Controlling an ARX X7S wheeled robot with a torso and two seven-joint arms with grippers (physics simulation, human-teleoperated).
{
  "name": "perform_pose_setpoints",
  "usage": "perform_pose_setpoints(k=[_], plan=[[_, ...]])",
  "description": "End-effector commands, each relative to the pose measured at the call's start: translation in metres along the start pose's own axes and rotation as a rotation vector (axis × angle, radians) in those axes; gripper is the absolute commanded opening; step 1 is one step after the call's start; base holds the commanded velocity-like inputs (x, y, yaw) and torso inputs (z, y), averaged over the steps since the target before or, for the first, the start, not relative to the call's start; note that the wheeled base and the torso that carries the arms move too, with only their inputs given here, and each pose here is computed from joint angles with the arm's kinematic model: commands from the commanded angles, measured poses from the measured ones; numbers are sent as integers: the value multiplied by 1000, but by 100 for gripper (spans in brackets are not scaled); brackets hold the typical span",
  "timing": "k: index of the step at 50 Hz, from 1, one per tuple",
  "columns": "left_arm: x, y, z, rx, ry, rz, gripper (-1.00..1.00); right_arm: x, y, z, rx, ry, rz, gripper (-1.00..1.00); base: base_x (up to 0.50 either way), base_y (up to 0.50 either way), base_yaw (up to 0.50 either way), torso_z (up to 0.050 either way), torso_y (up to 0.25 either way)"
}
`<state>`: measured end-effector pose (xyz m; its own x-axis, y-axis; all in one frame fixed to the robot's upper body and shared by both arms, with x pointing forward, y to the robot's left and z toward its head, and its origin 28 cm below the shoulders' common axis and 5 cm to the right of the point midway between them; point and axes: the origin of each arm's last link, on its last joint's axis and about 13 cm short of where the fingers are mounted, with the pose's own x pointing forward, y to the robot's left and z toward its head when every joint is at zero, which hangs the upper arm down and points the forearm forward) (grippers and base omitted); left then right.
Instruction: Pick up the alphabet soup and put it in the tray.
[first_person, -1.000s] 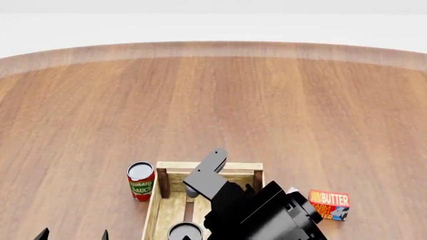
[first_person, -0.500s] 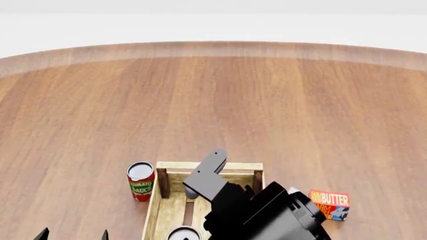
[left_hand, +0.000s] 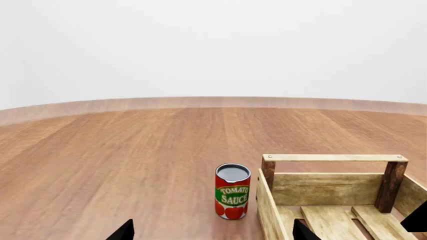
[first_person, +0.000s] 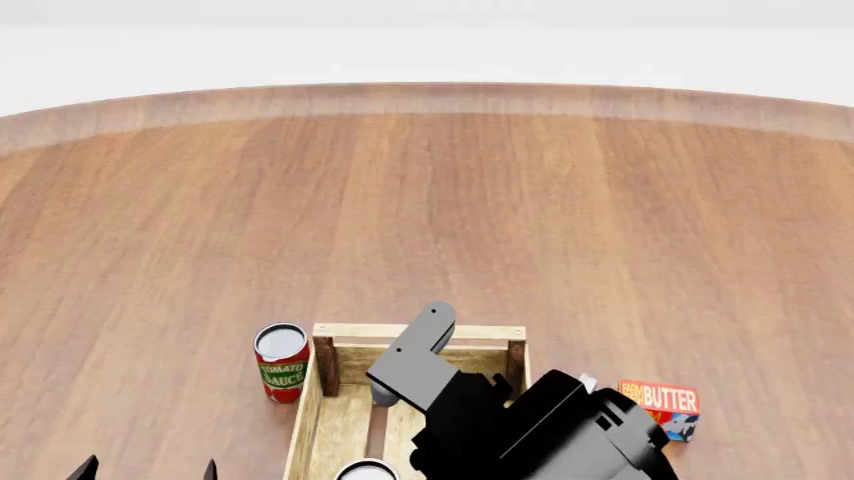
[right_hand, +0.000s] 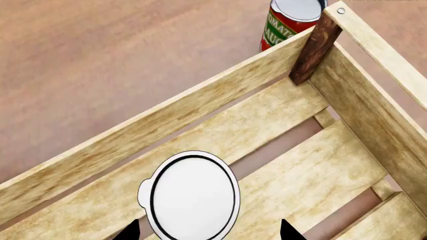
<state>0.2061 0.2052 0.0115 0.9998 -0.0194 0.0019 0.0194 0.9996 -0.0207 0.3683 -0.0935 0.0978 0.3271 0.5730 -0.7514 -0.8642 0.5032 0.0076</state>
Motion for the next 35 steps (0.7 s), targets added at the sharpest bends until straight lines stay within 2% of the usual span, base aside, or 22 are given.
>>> perform_pose_setpoints(k=[1, 9, 35], plan=[[0, 0, 0, 0, 0, 0, 100, -3, 3, 0, -7, -2, -1, 100, 0, 0, 0, 0, 0], [0, 0, 0, 0, 0, 0, 100, -6, 9, -5, -21, -24, -4, 100, 0, 0, 0, 0, 0], [0, 1, 10, -56, -9, 9, 100, -11, 38, -39, -77, -311, -110, 100, 0, 0, 0, 0, 0]])
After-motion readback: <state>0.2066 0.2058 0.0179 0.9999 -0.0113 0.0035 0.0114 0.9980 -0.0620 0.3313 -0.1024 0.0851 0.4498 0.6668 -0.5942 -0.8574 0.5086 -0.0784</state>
